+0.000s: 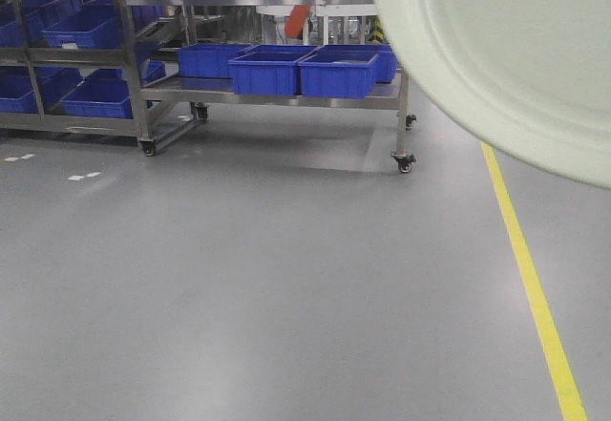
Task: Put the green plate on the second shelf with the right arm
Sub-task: 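Drive the base away from the table carrying the plate in the right gripper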
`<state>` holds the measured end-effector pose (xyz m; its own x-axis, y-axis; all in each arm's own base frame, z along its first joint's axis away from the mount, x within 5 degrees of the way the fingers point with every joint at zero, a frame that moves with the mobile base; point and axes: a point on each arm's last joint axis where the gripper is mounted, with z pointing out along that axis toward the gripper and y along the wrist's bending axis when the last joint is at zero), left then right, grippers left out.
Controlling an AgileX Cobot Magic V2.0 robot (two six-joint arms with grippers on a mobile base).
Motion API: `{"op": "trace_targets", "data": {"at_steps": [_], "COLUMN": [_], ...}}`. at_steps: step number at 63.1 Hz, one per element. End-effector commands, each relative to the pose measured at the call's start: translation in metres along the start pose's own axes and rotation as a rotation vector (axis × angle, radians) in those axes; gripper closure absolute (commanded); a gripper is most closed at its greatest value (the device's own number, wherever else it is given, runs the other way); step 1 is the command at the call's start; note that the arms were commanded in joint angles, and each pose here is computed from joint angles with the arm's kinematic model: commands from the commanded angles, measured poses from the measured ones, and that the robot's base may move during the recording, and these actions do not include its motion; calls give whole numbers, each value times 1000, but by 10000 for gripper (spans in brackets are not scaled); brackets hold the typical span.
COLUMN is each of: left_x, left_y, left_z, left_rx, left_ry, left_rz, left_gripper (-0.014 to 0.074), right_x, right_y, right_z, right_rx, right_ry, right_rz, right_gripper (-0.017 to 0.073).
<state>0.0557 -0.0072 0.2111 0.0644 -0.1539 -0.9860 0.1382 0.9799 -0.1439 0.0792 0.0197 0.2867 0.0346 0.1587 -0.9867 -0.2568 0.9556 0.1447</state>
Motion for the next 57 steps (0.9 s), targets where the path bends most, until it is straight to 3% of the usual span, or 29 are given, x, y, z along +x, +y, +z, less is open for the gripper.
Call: {"op": "trace_targets", "data": {"at_steps": [1,57], "left_x": [6,6], "left_y": [1,1], "left_z": [-1,-1], "left_rx": [6,6], "left_ry": [-54,-54], "left_rz": [-9,-9], "left_gripper": [463,463], "right_x": [-11,-11], "right_y": [-2,-2], "right_z": [0,0], "right_rx": [30,32], "right_ry": [-41,-42], "right_rz": [-18,-18], "right_gripper": [501,501]}}
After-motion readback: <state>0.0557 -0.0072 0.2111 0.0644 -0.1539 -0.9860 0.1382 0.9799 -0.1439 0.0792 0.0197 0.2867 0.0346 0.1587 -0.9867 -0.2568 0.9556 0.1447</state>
